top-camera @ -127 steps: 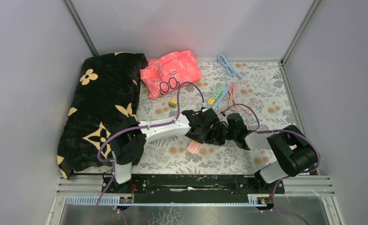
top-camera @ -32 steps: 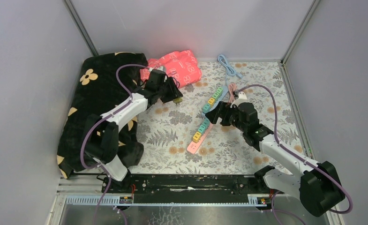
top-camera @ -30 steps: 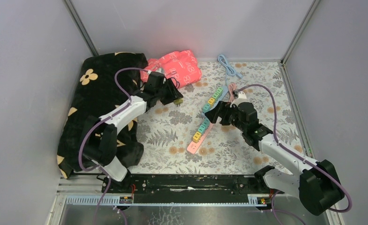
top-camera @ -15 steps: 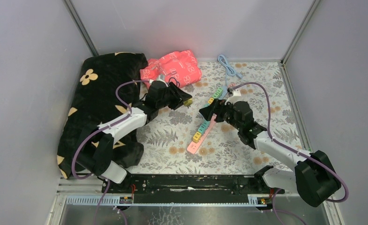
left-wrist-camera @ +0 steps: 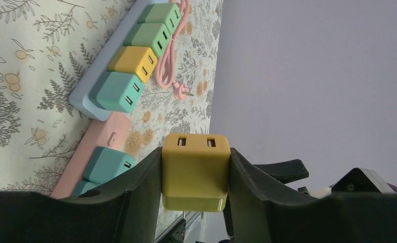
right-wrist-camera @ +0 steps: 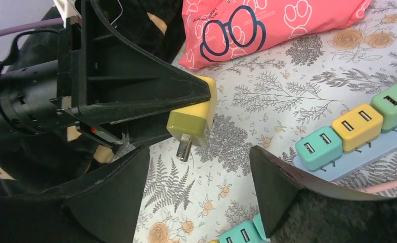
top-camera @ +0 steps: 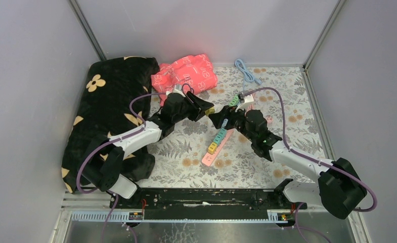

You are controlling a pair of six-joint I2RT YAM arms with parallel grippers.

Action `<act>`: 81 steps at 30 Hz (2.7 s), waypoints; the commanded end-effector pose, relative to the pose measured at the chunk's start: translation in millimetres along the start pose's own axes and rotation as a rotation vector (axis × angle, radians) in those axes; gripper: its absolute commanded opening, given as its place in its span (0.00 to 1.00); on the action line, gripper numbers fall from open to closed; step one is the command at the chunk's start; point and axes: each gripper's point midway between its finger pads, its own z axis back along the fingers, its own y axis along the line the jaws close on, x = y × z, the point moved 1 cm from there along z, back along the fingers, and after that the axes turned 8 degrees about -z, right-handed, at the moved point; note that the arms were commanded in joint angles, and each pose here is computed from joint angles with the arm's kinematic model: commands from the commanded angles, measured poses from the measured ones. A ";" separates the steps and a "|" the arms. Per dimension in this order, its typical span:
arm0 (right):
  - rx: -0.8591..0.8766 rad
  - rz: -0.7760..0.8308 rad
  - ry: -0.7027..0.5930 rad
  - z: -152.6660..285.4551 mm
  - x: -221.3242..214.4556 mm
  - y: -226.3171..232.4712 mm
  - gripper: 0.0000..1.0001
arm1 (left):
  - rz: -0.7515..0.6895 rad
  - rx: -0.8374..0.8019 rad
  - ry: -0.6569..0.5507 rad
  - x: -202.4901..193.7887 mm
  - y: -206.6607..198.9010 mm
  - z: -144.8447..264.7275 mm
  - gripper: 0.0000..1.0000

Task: Insert the plug
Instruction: Adjust the plug.

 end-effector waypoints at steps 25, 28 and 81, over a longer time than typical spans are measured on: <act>0.022 0.111 -0.200 -20.6 35.2 26.9 0.18 | -0.006 -0.127 -0.051 -3.7 -37.8 7.1 0.35; 0.052 0.119 -0.173 -18.0 31.9 32.1 0.11 | -0.030 -0.128 -0.041 -5.3 -37.7 8.4 0.49; 0.833 0.090 0.354 80.3 48.5 122.6 0.00 | -1.055 -0.613 0.271 -45.1 -88.8 158.7 0.83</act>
